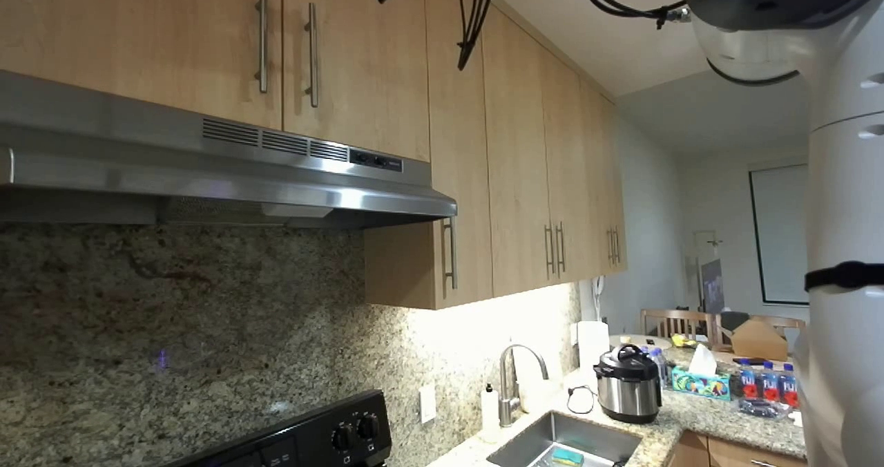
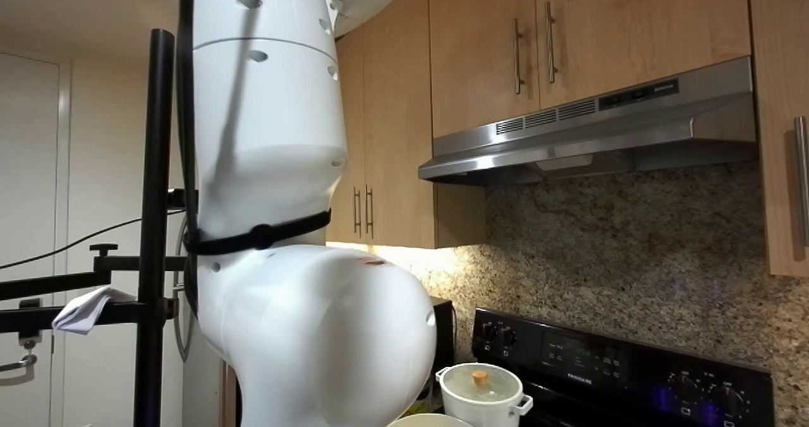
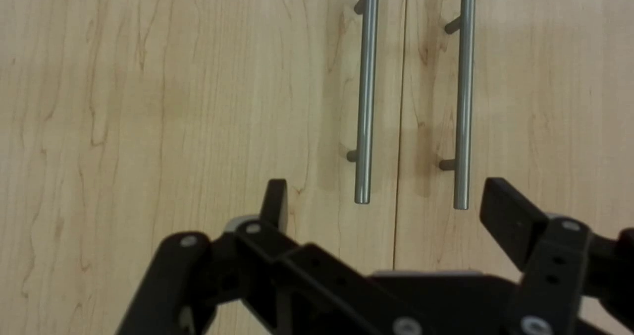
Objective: Close the overhead cabinet door
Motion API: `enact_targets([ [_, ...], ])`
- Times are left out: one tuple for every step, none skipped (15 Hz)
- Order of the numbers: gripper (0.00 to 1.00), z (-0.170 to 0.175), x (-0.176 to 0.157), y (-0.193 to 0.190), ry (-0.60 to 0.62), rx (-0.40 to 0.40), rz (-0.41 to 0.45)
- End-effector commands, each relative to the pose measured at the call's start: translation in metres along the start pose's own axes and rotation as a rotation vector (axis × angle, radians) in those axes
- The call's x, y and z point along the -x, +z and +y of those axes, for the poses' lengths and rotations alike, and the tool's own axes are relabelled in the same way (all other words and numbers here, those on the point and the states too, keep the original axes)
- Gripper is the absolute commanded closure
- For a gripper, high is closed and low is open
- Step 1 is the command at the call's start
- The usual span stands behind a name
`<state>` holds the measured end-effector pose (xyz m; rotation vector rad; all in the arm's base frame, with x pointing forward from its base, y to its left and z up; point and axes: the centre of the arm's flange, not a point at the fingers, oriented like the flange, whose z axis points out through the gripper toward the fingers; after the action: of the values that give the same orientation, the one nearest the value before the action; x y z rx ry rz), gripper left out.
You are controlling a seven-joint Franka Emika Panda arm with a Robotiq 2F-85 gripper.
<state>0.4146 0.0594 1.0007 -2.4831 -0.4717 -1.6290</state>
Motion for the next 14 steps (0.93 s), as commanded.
enact_targets([
  [0.00,0.000,0.003,0.006,0.001,-0.004,-0.019],
  [0.00,0.001,0.006,0.015,0.004,-0.008,-0.041],
  [0.00,0.002,0.010,0.026,0.006,-0.011,-0.060],
  [0.00,0.004,0.013,0.039,0.009,-0.013,-0.079],
  [0.00,0.005,0.017,0.053,0.012,-0.016,-0.098],
  [0.00,0.007,0.020,0.065,0.015,-0.018,-0.115],
  [0.00,0.008,0.022,0.074,0.017,-0.019,-0.126],
  [0.00,0.009,0.024,0.082,0.018,-0.021,-0.136],
  [0.00,0.009,0.026,0.087,0.019,-0.021,-0.142],
  [0.00,0.009,0.026,0.089,0.020,-0.022,-0.145],
  [0.00,0.009,0.026,0.089,0.019,-0.022,-0.145],
  [0.00,0.009,0.026,0.088,0.019,-0.021,-0.143],
  [0.00,0.009,0.025,0.087,0.019,-0.021,-0.141],
  [0.00,0.009,0.025,0.085,0.018,-0.021,-0.138],
])
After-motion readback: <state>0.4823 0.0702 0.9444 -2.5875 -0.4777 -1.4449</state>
